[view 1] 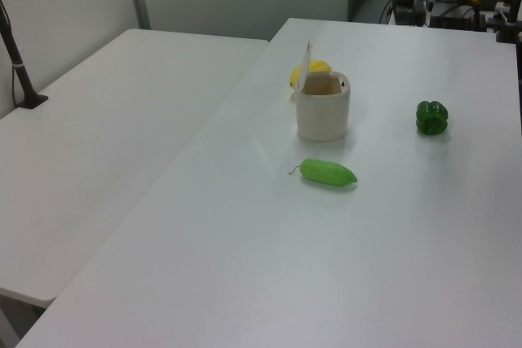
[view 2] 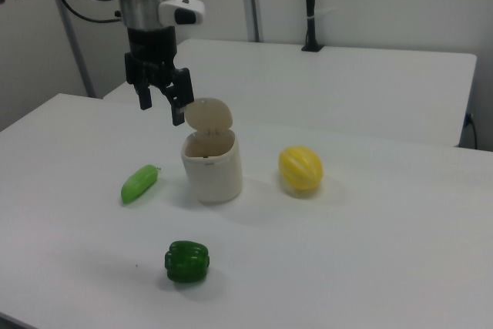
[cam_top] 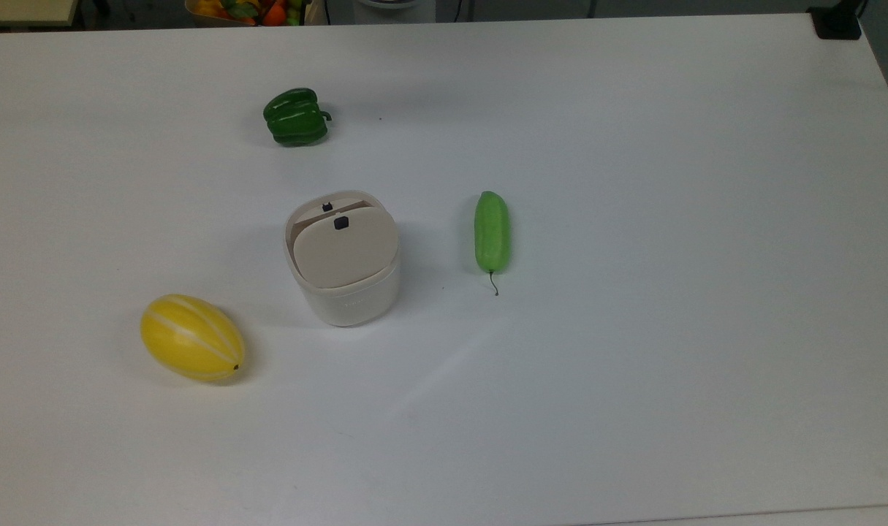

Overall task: Close garbage bin
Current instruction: 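Move the gripper above the open lid of the white bin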

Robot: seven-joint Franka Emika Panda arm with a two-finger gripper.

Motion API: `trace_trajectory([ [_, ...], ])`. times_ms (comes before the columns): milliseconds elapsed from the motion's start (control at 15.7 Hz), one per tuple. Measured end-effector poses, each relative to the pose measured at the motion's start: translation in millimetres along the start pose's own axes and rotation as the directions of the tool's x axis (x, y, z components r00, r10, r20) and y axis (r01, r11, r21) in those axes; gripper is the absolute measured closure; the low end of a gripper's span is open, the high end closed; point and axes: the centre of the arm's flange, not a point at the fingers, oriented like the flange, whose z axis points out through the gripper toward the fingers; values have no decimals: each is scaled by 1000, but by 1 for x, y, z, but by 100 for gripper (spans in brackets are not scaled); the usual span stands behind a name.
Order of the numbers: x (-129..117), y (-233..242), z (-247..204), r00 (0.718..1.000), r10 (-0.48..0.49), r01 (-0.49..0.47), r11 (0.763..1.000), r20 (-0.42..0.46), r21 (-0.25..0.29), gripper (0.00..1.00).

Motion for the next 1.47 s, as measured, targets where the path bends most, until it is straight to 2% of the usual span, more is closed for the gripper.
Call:
trace_trajectory([
  [64, 0, 8, 0, 1000, 14, -14, 1000, 0, 1, 0],
  [383, 6, 32, -2, 1000, 0, 2, 995, -25, 103, 0],
  [766, 7, 25, -1, 999, -14, 17, 994, -30, 108, 1],
  [894, 8, 25, -2, 999, -13, 18, 994, -39, 108, 17],
  [958, 8, 25, -2, 999, -13, 18, 994, -40, 108, 17],
  [1022, 8, 25, -2, 999, -14, 18, 994, -40, 108, 22],
  [1341, 8, 22, -1, 999, -27, 31, 994, -39, 107, 78],
  [1469, 11, 20, 1, 998, -38, 42, 993, -42, 106, 97],
])
